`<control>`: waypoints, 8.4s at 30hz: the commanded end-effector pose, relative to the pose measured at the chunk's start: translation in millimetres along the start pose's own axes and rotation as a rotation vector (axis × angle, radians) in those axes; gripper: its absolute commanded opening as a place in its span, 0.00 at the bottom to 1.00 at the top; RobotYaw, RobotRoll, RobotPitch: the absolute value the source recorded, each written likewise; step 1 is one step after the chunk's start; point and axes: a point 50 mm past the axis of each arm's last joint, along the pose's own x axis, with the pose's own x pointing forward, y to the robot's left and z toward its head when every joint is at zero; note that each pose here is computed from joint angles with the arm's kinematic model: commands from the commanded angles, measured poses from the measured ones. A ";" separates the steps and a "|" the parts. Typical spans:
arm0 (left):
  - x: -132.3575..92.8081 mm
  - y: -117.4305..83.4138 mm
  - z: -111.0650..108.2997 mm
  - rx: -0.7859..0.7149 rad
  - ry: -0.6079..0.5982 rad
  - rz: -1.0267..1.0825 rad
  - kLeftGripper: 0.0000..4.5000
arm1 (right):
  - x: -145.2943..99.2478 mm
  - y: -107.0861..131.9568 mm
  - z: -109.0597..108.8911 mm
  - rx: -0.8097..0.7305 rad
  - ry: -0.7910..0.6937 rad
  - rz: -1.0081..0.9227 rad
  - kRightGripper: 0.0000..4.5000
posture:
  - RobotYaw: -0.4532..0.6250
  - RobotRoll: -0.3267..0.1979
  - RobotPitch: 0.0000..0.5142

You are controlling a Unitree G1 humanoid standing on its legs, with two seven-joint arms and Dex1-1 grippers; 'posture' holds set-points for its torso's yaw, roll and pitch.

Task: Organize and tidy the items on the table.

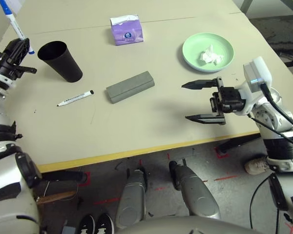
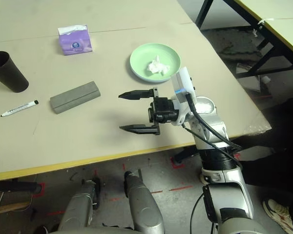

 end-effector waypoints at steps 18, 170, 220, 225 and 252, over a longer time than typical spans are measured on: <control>9.8 -15.7 -17.9 -0.003 0.019 -0.014 0.06 | -2.1 6.4 9.3 -0.006 0.019 -0.015 1.00 | 0.22 0.62 0.55; -31.2 -17.1 -29.6 0.630 1.040 -0.944 0.57 | 2.9 10.6 2.6 0.040 0.066 -0.312 1.00 | 0.16 0.62 0.57; -26.1 36.3 116.3 0.062 0.002 -0.197 0.06 | 1.4 -10.4 -11.7 0.029 0.139 -0.361 1.00 | 0.25 0.62 0.52; -19.8 35.2 103.7 0.067 -0.027 -0.143 0.06 | 3.2 -10.8 -11.7 0.029 0.129 -0.385 1.00 | 0.24 0.62 0.52; -6.8 15.6 23.9 0.030 0.027 -0.023 0.06 | -0.2 -6.8 -3.7 0.027 0.133 -0.407 1.00 | 0.21 0.62 0.52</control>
